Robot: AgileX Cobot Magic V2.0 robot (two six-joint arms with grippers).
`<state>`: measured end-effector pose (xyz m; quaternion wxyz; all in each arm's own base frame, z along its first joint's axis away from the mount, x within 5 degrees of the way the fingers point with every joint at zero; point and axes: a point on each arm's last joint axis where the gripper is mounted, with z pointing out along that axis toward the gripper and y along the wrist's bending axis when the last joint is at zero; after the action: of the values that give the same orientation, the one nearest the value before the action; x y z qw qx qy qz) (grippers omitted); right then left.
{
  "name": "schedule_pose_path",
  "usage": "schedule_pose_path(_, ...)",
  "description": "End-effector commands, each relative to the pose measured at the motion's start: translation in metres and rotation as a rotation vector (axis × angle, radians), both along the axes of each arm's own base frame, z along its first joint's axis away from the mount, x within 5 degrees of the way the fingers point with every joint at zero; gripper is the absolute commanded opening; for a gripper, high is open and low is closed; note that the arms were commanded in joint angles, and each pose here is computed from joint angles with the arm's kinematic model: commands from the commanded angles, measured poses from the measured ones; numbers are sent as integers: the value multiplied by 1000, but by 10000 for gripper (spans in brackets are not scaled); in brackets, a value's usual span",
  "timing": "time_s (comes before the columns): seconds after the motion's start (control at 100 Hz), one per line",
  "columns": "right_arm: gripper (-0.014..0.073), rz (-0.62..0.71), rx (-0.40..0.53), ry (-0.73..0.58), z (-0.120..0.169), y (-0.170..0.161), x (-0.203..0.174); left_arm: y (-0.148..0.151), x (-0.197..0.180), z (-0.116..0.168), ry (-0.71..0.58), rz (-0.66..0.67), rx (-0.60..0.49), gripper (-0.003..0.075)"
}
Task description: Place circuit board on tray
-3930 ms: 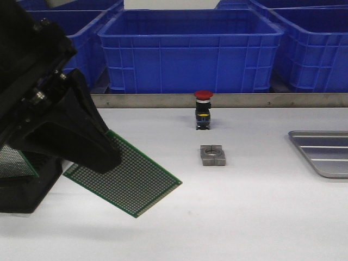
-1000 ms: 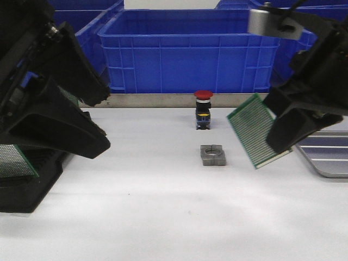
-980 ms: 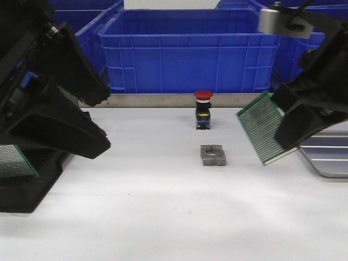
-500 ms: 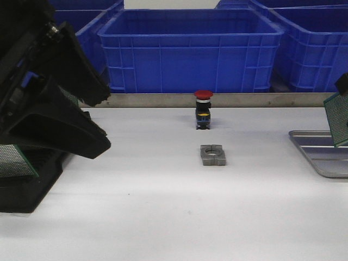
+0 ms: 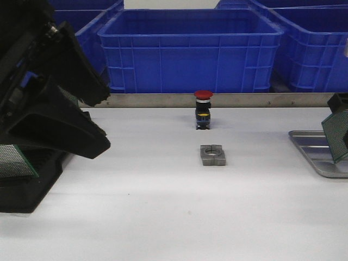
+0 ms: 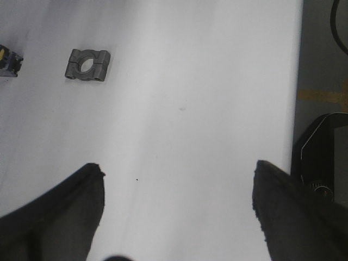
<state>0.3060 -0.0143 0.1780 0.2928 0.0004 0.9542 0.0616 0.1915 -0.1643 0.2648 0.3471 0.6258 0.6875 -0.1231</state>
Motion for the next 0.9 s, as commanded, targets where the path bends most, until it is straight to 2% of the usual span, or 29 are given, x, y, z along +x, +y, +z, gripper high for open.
schedule_pose_path(0.0,391,-30,-17,-98,20,-5,7,0,2,17,-43,37,-70,531)
schedule_pose_path(0.07,519,-30,-18,-99,21,-5,7,0,2,17,-43,37,-70,531)
schedule_pose_path(0.13,561,-29,-19,-103,22,-5,7,0,2,17,-43,37,-70,531)
schedule_pose_path(0.34,558,-24,-27,-153,38,-4,2,0,2,17,-43,38,-70,526)
schedule_pose_path(0.59,558,22,-1,-218,77,3,-20,1,2,22,-68,53,-83,493)
schedule_pose_path(0.78,558,56,9,-289,108,9,-42,26,4,49,-169,170,-152,493)
schedule_pose_path(0.89,558,58,3,-341,121,10,-51,48,4,57,-203,209,-108,493)
